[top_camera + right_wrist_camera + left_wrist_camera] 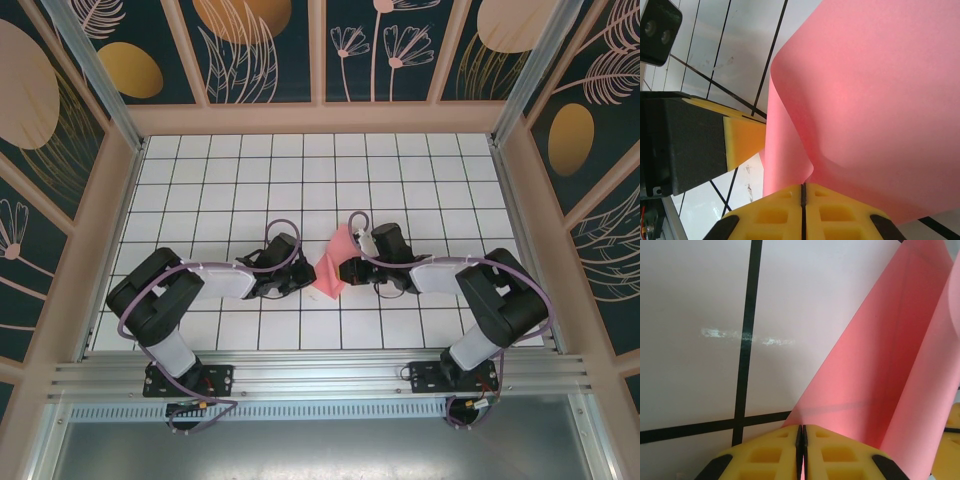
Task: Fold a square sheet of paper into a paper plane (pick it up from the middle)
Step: Fold the triangle a second time at the center of the table.
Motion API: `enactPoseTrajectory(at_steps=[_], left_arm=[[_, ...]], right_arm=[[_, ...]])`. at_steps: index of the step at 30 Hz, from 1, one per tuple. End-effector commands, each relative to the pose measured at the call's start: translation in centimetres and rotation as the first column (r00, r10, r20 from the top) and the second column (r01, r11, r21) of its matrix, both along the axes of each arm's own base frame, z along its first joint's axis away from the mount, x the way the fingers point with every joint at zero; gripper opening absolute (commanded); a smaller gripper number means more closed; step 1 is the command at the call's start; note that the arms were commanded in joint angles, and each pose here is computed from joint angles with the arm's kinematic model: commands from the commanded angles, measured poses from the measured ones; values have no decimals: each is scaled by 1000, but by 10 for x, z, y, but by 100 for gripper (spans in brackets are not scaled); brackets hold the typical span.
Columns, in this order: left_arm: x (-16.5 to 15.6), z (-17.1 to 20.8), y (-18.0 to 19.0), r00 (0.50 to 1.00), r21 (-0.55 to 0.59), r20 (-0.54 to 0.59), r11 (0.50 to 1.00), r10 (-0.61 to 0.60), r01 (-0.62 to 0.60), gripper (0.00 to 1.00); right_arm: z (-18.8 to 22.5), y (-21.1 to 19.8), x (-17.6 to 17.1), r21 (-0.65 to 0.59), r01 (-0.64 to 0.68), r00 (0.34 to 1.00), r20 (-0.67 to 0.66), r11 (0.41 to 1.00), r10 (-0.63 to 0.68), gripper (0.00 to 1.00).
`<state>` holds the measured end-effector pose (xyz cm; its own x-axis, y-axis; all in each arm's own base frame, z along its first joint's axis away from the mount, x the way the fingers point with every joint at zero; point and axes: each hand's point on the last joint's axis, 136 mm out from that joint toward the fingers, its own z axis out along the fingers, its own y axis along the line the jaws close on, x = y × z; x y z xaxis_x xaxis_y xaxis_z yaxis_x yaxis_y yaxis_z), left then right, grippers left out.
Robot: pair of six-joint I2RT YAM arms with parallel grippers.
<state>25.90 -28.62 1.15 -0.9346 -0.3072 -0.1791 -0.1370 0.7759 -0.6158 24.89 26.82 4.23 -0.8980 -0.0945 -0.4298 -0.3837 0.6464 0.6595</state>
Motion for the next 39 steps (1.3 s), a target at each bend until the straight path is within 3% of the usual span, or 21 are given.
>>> enactPoseTrajectory(at_steps=[1,10,19,39], left_arm=[[-23,-36,23,995,135,-98,991,-9,22,14],[-23,-36,30,996,166,-92,986,3,12,14],[-24,-35,28,996,159,-94,987,1,14,15],[-23,-33,24,996,147,-90,989,-8,21,14]], right_arm=[[-1,1,4,2,-2,1000,20,1000,2,9],[2,-2,16,-38,-9,999,53,999,11,9],[25,-5,21,32,61,994,93,998,-64,9],[2,-13,8,32,82,996,42,996,-84,10]])
